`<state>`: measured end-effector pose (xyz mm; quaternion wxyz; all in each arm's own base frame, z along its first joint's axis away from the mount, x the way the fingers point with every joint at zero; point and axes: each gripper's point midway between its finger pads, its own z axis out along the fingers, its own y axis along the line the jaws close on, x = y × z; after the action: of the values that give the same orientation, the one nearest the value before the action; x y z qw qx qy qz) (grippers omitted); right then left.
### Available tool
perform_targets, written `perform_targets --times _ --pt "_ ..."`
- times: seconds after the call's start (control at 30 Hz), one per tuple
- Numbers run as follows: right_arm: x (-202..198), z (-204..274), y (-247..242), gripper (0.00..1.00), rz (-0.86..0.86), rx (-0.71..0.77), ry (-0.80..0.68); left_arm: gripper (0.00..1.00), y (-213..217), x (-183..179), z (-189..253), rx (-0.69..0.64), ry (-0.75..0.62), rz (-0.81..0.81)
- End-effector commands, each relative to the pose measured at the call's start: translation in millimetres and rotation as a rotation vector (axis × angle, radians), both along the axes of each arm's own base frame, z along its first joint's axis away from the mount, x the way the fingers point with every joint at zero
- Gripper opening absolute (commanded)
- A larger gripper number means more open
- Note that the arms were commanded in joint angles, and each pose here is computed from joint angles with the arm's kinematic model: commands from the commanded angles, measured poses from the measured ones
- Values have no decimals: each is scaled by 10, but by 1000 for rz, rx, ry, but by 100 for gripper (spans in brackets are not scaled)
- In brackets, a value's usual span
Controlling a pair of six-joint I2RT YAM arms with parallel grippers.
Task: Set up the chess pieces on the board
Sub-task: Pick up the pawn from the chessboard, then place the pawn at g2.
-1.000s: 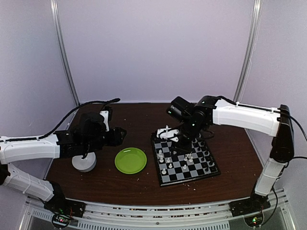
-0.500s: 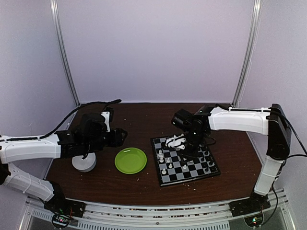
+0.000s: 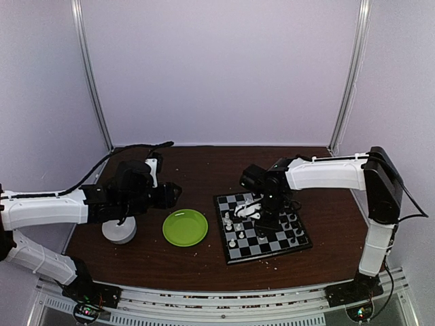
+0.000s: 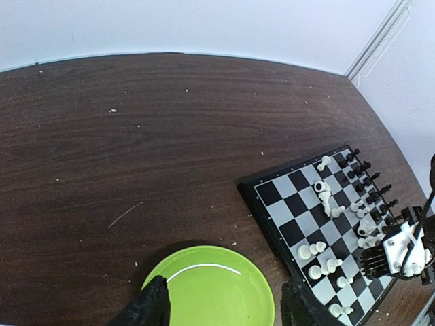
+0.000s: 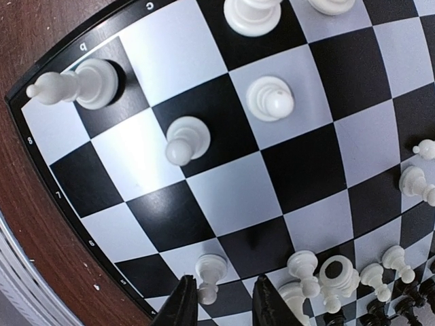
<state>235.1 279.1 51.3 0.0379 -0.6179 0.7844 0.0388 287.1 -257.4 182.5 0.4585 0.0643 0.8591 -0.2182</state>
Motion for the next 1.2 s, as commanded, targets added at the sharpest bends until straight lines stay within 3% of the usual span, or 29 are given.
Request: perform_targets --times 0.0,0.43,0.8,1.17 --pt "-22 -75 -20 29 0 -17 9 57 -59 80 147 -36 -24 4" --pt "-77 66 48 5 9 21 29 57 -85 85 87 -30 -13 -2" --pt "-264 327 389 4 97 78 9 57 -49 56 68 -39 -7 5" --pt "-396 237 616 4 160 52 25 57 20 21 62 -44 -8 19"
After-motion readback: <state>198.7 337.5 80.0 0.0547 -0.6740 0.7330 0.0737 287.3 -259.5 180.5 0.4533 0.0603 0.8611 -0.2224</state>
